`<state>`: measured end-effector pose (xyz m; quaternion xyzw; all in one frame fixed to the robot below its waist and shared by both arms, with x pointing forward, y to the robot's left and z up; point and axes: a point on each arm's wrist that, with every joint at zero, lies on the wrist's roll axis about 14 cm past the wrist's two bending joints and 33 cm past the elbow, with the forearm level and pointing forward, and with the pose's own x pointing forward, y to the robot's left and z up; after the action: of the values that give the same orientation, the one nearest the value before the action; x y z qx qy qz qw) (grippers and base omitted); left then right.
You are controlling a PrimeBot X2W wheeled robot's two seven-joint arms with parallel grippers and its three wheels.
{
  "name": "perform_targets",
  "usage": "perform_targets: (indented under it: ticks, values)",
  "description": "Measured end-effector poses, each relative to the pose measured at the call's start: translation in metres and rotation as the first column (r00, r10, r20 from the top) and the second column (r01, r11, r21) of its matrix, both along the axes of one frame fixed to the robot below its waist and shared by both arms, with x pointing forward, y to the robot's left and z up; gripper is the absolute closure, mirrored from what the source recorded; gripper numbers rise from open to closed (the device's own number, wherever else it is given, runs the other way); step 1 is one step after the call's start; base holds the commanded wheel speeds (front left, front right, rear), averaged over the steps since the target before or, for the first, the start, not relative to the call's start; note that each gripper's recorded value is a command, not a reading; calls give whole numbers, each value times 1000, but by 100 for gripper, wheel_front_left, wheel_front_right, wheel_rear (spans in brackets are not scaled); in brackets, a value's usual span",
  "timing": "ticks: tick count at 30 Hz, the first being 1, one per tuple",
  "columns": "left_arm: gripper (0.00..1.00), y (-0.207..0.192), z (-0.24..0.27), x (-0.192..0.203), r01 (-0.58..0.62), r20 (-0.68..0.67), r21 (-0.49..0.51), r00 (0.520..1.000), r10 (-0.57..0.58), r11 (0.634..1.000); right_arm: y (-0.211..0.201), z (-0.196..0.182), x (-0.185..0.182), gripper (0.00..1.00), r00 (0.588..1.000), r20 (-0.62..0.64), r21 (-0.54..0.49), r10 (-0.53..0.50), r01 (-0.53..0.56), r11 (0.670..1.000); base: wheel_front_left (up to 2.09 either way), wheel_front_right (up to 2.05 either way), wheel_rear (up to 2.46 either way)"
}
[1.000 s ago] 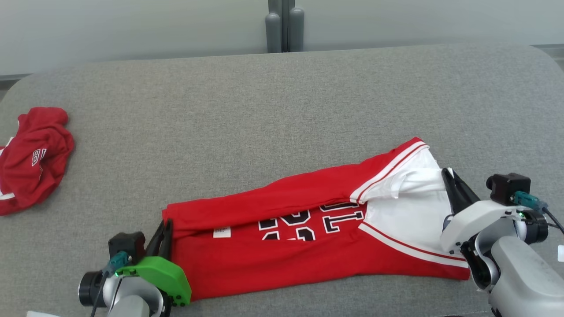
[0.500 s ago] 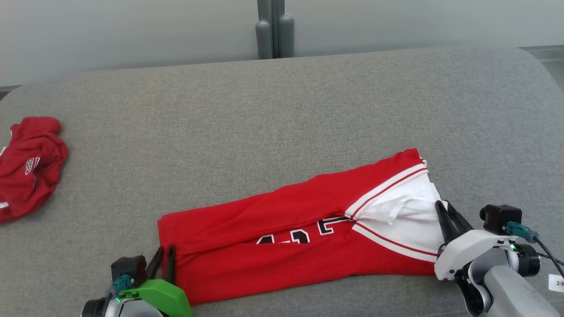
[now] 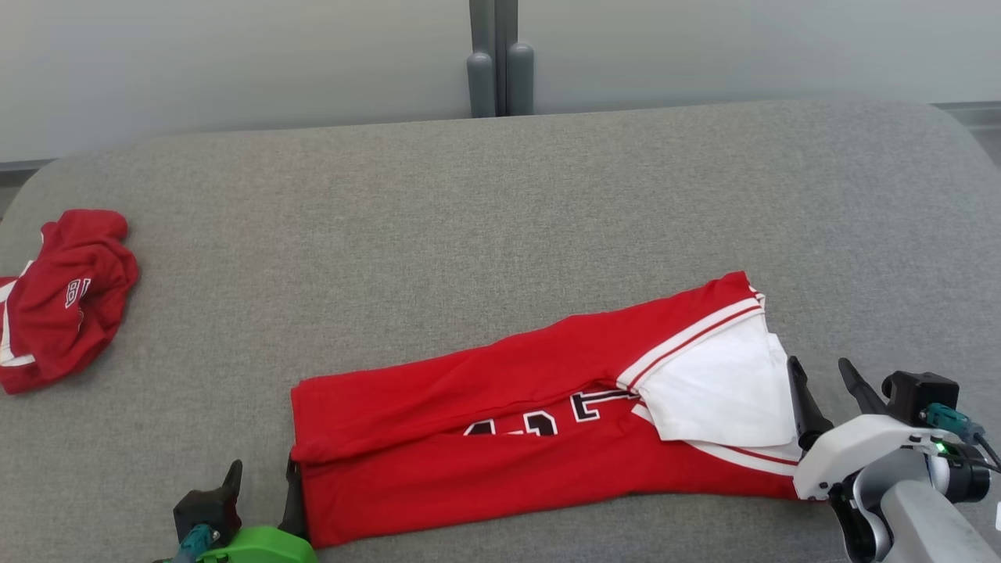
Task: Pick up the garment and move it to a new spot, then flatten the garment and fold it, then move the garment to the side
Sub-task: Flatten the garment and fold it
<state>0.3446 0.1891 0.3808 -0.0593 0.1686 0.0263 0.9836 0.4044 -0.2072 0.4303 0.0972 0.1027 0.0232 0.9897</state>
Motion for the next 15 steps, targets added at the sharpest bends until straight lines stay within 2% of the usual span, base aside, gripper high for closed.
perform_targets:
  ticks: [4,15]
  values:
    - [0,-2,8,6,4,30,3,1000,-4,1000,14,-3,11,0,999,-12,-6,35,-35,999,0,0,0]
    - [0,9,8,11,-25,34,8,999,25,1000,34,-49,28,0,971,-216,-14,97,-102,995,0,0,0]
